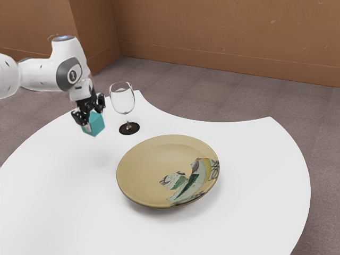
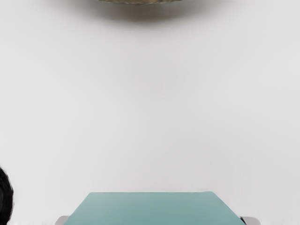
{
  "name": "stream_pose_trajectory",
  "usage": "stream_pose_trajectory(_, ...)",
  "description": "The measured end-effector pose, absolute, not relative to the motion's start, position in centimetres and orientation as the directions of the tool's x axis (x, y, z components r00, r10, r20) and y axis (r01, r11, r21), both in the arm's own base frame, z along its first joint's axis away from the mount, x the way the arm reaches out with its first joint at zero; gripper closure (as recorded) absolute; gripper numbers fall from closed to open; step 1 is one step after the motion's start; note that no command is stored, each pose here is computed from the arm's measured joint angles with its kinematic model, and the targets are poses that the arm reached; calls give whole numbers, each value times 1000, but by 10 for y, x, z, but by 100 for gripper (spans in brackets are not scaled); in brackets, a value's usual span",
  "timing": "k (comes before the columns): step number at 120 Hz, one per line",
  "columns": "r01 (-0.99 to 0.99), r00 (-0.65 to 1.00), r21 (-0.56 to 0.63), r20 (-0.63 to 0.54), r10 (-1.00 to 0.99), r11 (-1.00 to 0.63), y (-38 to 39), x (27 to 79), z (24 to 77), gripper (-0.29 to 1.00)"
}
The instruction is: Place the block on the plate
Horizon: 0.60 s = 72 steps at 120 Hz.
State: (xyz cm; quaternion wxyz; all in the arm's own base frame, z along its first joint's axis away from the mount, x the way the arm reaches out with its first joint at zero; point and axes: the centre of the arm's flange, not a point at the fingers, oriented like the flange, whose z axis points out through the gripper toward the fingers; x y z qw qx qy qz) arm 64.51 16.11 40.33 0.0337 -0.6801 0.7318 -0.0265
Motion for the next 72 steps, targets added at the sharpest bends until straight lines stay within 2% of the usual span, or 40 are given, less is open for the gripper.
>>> stream_pose_trajectory(23, -990, -111, -87, -21, -994, 112, 135, 647, 425, 39)
stream_pose_trajectory(72, -938, -344, -42, -26, -939, 345, -62, 660, 416, 40)
